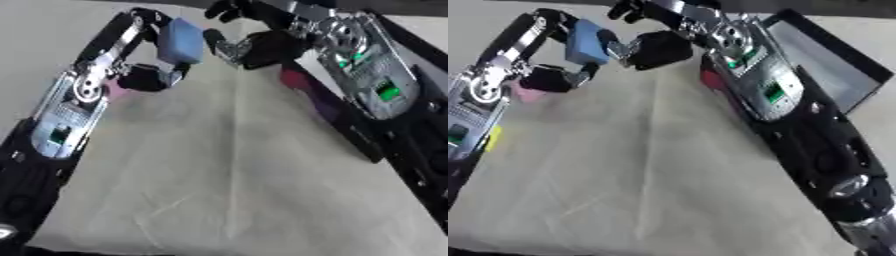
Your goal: Pick up the objects with one hand, pass them to the other hand, and then place them into the box on the other side of the table.
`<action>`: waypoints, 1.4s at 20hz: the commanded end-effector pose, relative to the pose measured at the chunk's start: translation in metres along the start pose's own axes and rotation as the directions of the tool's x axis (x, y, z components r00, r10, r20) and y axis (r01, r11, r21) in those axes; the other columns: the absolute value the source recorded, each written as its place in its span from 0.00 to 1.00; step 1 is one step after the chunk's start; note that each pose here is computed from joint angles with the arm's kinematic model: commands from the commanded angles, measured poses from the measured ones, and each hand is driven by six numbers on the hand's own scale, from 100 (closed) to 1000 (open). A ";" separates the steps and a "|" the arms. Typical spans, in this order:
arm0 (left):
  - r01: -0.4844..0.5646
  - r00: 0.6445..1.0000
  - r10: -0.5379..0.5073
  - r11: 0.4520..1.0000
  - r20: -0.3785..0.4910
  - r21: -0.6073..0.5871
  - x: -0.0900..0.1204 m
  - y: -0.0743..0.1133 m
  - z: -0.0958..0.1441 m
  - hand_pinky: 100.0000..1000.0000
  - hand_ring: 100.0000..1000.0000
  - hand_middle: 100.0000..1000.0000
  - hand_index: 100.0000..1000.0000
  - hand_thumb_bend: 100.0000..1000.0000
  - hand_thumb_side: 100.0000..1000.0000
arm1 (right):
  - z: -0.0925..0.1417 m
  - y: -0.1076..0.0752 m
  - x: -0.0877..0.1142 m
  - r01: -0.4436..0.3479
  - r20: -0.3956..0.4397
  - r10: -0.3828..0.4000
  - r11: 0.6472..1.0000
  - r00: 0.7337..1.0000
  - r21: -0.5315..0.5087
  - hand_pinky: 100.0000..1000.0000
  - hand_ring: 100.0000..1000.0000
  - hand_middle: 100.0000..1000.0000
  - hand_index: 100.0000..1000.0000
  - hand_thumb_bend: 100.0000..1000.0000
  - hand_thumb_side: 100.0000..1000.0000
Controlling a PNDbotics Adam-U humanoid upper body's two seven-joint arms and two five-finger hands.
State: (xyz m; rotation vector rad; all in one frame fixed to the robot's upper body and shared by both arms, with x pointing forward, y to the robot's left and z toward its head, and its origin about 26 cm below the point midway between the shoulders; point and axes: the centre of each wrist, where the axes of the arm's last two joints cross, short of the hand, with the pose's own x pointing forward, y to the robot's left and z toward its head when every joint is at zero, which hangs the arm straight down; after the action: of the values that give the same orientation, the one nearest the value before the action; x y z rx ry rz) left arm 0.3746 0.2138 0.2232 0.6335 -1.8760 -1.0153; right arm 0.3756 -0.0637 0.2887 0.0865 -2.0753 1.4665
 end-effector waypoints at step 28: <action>-0.026 0.999 0.026 1.000 0.046 -0.008 0.020 -0.001 -0.006 0.72 0.51 0.55 0.49 0.00 0.00 | 0.022 -0.011 0.005 -0.189 0.009 0.189 0.982 0.982 0.008 0.89 0.90 0.96 0.94 0.00 0.20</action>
State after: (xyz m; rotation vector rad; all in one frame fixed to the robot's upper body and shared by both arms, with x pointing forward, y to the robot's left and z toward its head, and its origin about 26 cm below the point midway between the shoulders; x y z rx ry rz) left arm 0.3726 0.1969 0.2214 0.5677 -1.8783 -1.0325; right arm 0.3700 -0.0841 0.2846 -0.0670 -2.0939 1.5852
